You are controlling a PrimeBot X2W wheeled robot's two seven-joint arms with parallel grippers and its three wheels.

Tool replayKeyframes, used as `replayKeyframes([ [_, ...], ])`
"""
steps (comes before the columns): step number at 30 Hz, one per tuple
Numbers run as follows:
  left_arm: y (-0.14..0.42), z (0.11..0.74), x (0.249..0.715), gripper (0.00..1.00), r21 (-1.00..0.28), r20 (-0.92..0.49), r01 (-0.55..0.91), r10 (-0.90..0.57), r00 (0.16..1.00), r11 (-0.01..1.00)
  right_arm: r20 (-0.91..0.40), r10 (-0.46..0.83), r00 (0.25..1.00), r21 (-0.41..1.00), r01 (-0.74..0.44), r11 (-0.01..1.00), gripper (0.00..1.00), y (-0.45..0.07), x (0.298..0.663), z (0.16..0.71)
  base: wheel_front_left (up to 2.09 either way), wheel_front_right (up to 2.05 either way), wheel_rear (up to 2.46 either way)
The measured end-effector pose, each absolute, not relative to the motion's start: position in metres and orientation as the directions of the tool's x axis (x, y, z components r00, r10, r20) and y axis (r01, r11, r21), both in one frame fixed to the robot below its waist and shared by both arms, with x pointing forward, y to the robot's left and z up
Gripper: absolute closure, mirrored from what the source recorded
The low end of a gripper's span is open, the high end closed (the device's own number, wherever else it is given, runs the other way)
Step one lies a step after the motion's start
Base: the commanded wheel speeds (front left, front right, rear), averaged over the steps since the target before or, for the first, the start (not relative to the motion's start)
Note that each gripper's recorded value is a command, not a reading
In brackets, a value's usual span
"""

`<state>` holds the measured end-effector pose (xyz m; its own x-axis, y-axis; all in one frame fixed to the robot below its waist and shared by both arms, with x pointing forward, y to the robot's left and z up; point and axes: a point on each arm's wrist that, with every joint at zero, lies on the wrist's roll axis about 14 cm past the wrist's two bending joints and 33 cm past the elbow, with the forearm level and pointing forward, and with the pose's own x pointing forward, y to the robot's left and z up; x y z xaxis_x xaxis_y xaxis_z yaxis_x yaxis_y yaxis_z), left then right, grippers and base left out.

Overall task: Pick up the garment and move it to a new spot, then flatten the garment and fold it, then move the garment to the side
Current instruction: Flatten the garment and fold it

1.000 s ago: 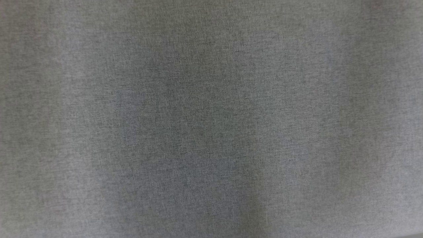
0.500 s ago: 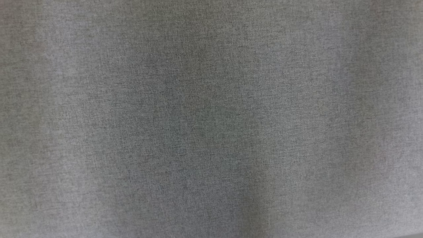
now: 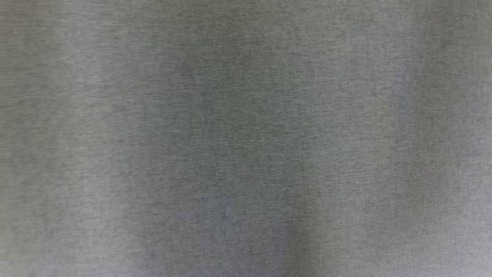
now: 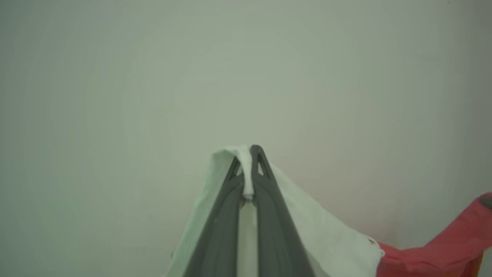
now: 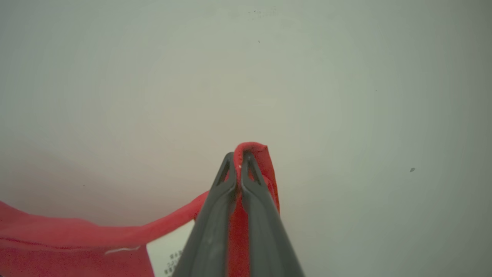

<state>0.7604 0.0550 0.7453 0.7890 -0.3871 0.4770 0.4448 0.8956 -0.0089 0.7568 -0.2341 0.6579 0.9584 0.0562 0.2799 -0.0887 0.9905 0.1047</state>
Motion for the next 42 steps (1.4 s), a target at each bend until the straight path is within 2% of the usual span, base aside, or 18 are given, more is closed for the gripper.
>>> replayKeyframes([
  [4, 0.047, 0.721, 0.749, 1.00, 0.006, 0.456, 0.479, -0.429, 0.780, 0.878, 0.271, 0.133, 0.953, 0.083, -0.161, 0.983, 1.00, -0.212, 0.748, 0.641, 0.00, 0.00, 0.00],
  [11, 0.073, 0.689, 0.724, 1.00, -0.127, 0.447, 0.475, -0.377, 0.811, 0.871, 0.216, 0.202, 0.955, 0.100, -0.227, 0.969, 1.00, -0.205, 0.706, 0.601, 0.00, 0.00, 0.00],
  [15, 0.078, 0.664, 0.691, 1.00, -0.199, 0.443, 0.468, -0.347, 0.827, 0.861, 0.153, 0.205, 0.967, 0.167, -0.230, 0.959, 1.00, -0.209, 0.674, 0.571, 0.00, 0.00, 0.00],
  [19, 0.088, 0.633, 0.636, 1.00, -0.291, 0.417, 0.433, -0.294, 0.860, 0.853, 0.103, 0.208, 0.973, 0.207, -0.225, 0.952, 1.00, -0.219, 0.629, 0.551, 0.00, 0.00, 0.00],
  [24, 0.115, 0.601, 0.575, 1.00, -0.375, 0.345, 0.338, -0.208, 0.915, 0.863, 0.016, 0.204, 0.979, 0.287, -0.200, 0.937, 1.00, -0.222, 0.576, 0.516, 0.00, 0.00, 0.00],
  [32, 0.136, 0.549, 0.480, 1.00, -0.511, 0.174, 0.184, -0.108, 0.979, 0.840, -0.053, 0.154, 0.987, 0.368, -0.124, 0.922, 1.00, -0.238, 0.499, 0.491, 0.00, 0.00, 0.00],
  [42, 0.143, 0.487, 0.382, 1.00, -0.606, -0.048, 0.008, -0.046, 0.998, 0.796, -0.212, 0.088, 0.973, 0.454, 0.019, 0.891, 1.00, -0.245, 0.400, 0.440, 0.00, 0.00, 0.00],
])
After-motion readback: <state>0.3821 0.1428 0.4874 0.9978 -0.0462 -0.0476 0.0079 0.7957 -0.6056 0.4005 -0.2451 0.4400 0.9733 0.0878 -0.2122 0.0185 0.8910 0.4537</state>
